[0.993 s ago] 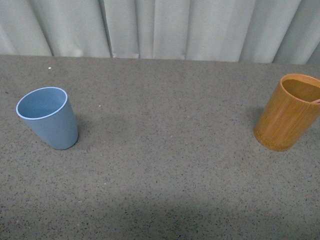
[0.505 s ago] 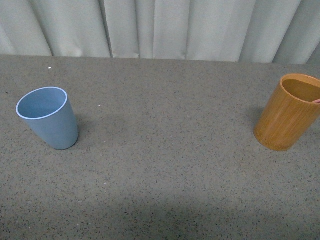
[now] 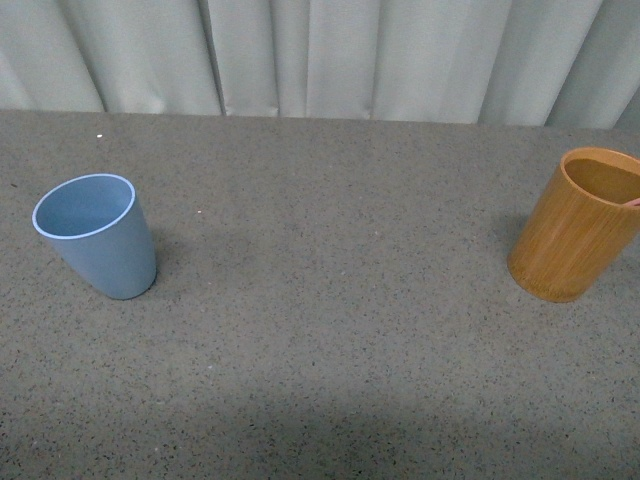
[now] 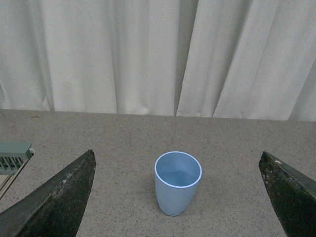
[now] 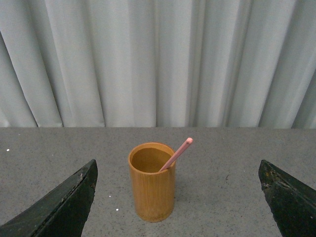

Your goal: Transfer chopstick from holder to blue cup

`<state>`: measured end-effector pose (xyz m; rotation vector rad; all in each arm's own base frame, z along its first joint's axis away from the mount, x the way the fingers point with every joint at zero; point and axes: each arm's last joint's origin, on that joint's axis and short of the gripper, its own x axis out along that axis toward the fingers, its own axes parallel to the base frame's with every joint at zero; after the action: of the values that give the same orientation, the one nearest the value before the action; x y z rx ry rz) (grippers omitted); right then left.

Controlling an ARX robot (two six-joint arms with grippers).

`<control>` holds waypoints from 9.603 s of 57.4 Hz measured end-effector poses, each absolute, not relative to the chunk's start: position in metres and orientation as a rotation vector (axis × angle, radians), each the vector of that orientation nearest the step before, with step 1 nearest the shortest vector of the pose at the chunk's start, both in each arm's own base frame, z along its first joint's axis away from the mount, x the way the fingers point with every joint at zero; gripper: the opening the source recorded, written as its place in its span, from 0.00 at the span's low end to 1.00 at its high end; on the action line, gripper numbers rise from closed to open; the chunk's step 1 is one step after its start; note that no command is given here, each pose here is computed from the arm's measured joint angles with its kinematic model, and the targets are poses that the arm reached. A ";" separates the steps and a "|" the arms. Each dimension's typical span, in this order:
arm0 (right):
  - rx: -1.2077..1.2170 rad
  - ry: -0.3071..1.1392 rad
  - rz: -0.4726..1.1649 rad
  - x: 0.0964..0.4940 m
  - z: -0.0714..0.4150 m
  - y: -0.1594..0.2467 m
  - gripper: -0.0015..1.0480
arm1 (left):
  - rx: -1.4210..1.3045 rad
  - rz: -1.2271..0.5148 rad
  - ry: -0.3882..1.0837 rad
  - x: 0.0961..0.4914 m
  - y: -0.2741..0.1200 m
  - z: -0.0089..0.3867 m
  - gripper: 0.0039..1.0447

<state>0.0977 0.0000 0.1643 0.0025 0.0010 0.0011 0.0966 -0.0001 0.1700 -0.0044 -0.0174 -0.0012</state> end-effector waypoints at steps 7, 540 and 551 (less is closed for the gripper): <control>0.002 0.001 0.000 0.098 0.164 0.000 0.91 | -0.176 -0.194 0.261 0.099 -0.001 0.168 0.94; 0.002 0.001 -0.002 0.098 0.164 0.000 0.91 | -0.047 -0.024 0.180 0.278 -0.081 0.144 0.62; 0.002 0.001 0.002 0.098 0.164 0.000 0.91 | -0.024 -0.014 0.017 0.216 -0.007 0.162 0.24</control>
<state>0.0977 0.0000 0.1643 0.0025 0.0010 0.0015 0.2162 -0.0072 0.1620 -0.0237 0.0171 -0.0135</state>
